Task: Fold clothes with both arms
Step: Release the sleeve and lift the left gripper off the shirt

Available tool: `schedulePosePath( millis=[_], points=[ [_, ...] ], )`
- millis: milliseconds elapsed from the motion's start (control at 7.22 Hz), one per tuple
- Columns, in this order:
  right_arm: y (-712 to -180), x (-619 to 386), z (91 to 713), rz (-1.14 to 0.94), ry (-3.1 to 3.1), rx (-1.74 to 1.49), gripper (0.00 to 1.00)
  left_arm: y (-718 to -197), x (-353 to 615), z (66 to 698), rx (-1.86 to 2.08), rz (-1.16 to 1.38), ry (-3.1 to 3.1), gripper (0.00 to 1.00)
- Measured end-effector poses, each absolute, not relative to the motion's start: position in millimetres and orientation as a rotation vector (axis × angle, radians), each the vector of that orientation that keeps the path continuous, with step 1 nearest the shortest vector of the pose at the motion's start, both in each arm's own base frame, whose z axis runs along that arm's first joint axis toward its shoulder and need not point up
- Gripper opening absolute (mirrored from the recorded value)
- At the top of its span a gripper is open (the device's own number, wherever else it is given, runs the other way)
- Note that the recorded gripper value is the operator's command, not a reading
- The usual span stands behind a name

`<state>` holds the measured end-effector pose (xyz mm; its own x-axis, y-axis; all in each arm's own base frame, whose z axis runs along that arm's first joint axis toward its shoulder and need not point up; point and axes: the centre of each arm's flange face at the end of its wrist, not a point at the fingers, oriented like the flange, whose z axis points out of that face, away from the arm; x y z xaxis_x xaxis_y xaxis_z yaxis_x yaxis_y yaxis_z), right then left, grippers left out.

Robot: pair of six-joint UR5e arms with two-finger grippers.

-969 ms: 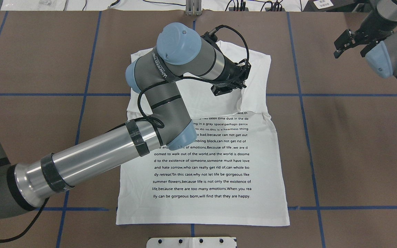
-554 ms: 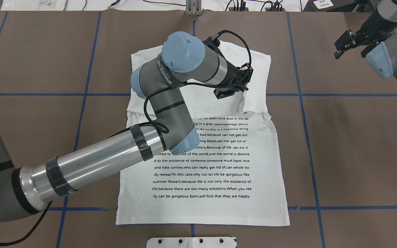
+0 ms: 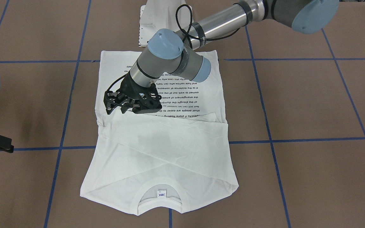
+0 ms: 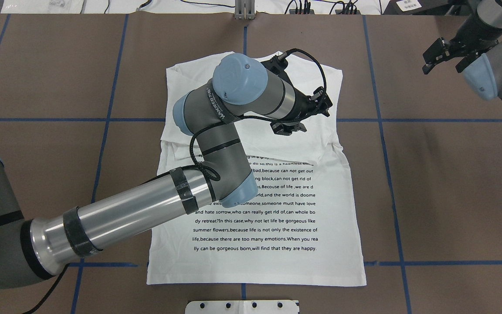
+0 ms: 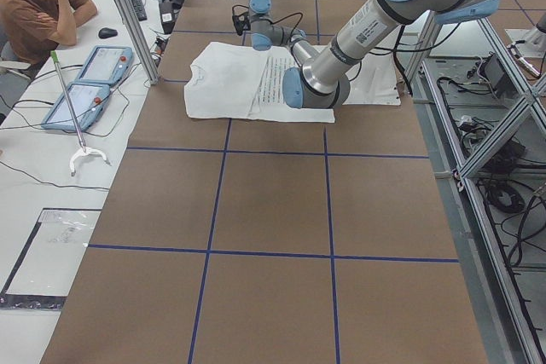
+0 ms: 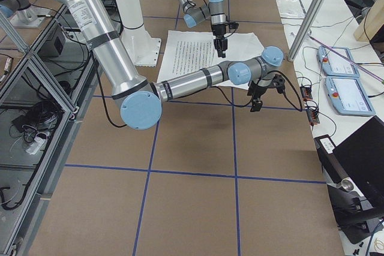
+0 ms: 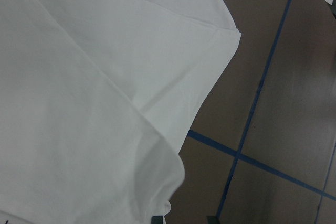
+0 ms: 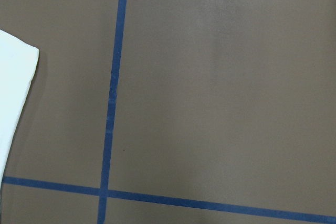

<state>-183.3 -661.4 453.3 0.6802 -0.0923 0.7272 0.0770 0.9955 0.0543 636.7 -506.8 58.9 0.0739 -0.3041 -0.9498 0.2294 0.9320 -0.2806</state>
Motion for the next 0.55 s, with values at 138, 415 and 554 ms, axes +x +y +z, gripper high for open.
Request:
schedulePosePath(
  millis=[138,415,554],
  points=[
    [-659.2,-182.7,454.5,-0.098,-0.824,0.028,1.00,-507.0,636.7,63.3,-0.052,-0.390,1.436,1.00],
    [-647.4,-182.2,458.8,-0.081,-0.855,0.046,1.00,-507.0,626.9,83.6,-0.033,-0.375,1.422,1.00],
    [-633.0,-187.6,454.4,-0.044,-0.858,0.048,1.00,-499.6,609.1,101.7,-0.024,-0.367,1.420,1.00]
  ],
)
